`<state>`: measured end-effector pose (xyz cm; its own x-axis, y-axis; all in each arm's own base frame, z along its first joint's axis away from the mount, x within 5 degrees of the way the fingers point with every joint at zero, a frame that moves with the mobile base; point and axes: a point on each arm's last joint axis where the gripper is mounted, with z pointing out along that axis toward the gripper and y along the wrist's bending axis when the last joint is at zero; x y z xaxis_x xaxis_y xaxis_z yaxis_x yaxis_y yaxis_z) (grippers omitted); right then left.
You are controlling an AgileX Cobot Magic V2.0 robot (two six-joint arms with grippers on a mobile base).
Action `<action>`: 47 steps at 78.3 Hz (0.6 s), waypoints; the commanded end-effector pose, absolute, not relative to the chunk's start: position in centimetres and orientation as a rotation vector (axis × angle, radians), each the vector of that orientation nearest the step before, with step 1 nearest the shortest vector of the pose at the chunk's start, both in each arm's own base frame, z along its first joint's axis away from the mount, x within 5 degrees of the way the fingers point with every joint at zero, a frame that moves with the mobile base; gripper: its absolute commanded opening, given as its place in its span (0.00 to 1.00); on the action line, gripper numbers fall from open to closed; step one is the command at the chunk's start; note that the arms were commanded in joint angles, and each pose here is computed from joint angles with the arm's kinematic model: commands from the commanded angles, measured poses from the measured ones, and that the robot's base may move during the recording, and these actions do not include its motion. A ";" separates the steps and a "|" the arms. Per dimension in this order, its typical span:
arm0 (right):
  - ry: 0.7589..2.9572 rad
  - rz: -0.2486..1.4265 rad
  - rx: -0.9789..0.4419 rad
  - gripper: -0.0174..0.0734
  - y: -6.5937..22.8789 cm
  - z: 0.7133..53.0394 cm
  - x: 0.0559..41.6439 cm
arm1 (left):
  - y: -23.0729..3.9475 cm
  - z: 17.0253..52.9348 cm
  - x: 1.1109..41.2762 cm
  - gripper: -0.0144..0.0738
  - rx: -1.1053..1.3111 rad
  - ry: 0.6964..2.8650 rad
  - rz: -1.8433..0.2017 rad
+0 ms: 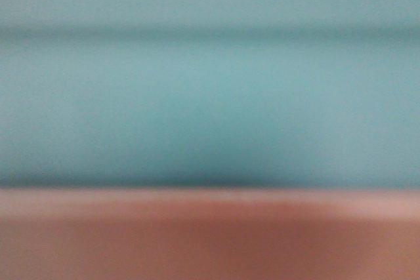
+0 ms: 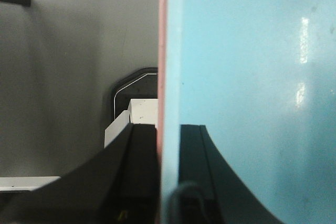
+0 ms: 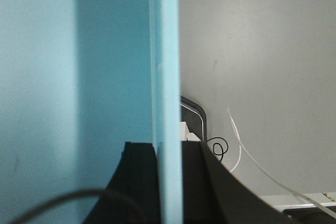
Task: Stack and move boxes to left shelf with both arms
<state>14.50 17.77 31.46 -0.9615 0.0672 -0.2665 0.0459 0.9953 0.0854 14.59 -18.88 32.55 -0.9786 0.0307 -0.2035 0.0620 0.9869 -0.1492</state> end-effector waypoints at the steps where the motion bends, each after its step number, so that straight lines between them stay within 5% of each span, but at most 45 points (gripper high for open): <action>1: 2.786 0.291 0.082 0.25 18.2 33.5 14.4 | -18.8 34.4 13.3 0.16 0.084 2.958 -0.327; 47: 2.786 0.291 0.082 0.25 18.2 33.5 14.4 | -18.8 34.4 13.3 0.16 0.084 2.958 -0.327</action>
